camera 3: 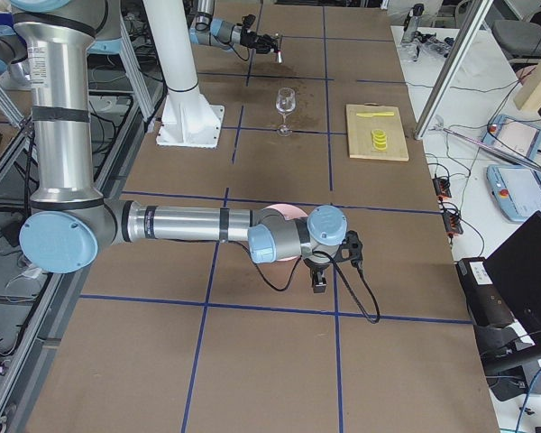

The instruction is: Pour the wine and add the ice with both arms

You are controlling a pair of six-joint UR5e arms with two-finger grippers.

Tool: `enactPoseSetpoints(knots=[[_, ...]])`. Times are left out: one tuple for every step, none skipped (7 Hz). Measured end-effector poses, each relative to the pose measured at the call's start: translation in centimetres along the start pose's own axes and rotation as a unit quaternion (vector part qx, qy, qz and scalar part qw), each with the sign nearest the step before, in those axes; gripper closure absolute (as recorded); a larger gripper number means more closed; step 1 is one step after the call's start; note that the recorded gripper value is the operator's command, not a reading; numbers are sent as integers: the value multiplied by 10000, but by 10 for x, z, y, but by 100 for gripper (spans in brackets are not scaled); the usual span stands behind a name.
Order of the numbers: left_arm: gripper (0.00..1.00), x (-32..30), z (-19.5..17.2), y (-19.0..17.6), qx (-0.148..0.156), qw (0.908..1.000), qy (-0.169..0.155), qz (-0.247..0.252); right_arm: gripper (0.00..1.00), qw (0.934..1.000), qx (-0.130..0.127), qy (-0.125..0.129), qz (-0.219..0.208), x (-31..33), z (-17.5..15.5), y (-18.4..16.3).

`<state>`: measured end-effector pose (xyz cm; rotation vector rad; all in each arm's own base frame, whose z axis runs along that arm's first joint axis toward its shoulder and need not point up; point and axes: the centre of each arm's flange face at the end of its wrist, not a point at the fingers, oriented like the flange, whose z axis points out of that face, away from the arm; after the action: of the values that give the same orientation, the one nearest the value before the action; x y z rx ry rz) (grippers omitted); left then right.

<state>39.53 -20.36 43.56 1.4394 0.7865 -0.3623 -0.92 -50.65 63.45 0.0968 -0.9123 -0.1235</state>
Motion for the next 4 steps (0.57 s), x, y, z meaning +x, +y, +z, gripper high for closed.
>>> enactPoseSetpoints(knots=[[100, 40, 10, -14, 112, 9999, 13, -20, 0, 10000, 10, -2, -14, 1, 1, 0], [100, 68, 18, -24, 166, 9996, 6, 215, 0, 10000, 13, -2, -20, 1, 1, 0], [100, 92, 29, -34, 212, 9975, -64, 675, 0, 10000, 18, -3, -25, 0, 0, 0], [100, 112, 42, -45, 253, 9938, -159, 1067, 0, 10000, 27, -4, -35, -1, 0, 0]])
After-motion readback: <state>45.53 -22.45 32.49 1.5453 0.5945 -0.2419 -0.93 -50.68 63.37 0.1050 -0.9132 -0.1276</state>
